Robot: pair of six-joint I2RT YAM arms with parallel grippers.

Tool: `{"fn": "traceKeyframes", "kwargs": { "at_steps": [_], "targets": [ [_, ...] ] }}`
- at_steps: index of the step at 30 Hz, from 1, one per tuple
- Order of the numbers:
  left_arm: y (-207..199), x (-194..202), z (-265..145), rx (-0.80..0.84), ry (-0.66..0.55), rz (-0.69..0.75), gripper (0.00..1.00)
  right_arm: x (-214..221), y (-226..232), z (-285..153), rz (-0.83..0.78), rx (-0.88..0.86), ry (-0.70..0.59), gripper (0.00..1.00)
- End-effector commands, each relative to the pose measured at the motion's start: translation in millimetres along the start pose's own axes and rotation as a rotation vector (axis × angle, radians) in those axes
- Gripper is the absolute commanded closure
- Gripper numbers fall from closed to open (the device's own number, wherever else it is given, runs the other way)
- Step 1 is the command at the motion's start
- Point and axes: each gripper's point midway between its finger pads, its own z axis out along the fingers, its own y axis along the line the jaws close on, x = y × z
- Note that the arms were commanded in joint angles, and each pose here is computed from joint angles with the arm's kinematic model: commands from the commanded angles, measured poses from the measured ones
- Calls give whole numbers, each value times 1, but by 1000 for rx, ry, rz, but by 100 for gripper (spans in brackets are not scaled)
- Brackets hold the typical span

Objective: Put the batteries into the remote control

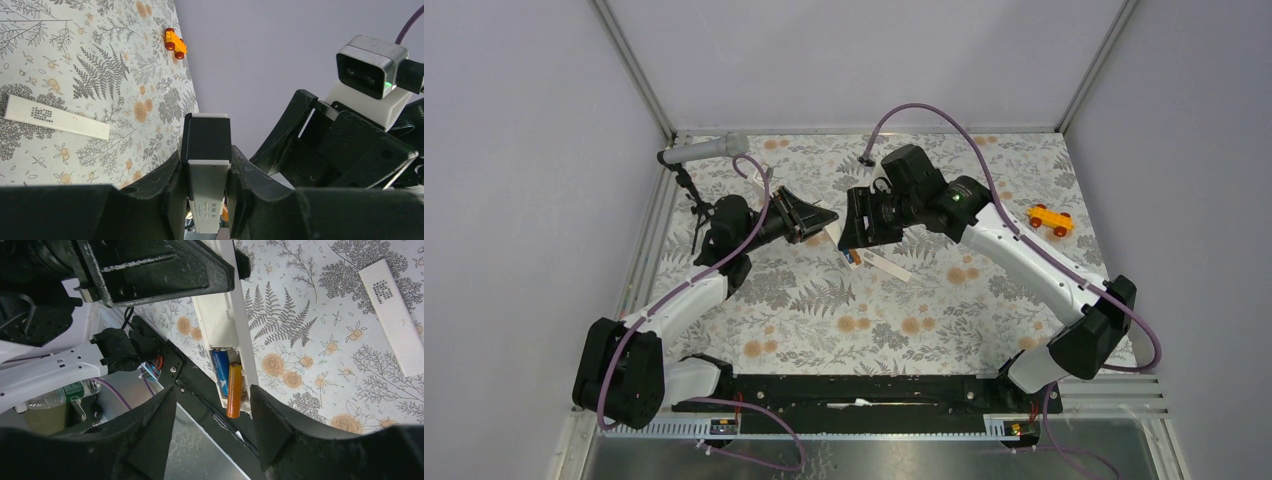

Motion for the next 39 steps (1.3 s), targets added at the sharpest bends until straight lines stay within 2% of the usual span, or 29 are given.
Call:
{"fn": "traceKeyframes", "kwargs": {
  "at_steps": [1, 7, 10, 15, 22, 26, 30, 34, 39],
  "targets": [
    [-21, -3, 0, 76, -11, 30, 100, -25, 23, -27, 70, -58, -111, 34],
    [-38, -10, -1, 128, -33, -51, 100, -31, 17, -37, 166, -67, -221, 20],
    [-51, -14, -3, 146, -41, -86, 100, -39, 30, -51, 137, -144, -293, 18],
    [-69, -22, -7, 159, -67, -140, 100, -49, 32, -65, 161, -148, -380, 13],
    [-83, -36, -22, 229, -181, -325, 100, -50, 34, -72, 227, -210, -458, 8],
    [-93, -43, -31, 268, -236, -352, 100, -56, 37, -84, 250, -243, -529, 4],
    [-104, -46, -36, 301, -246, -367, 100, -60, 46, -87, 281, -304, -543, 3],
    [-112, -50, -39, 326, -263, -386, 100, -61, 66, -84, 340, -454, -521, 2],
    [-111, -55, -44, 327, -293, -459, 100, -65, 63, -85, 360, -480, -568, 2]
  ]
}}
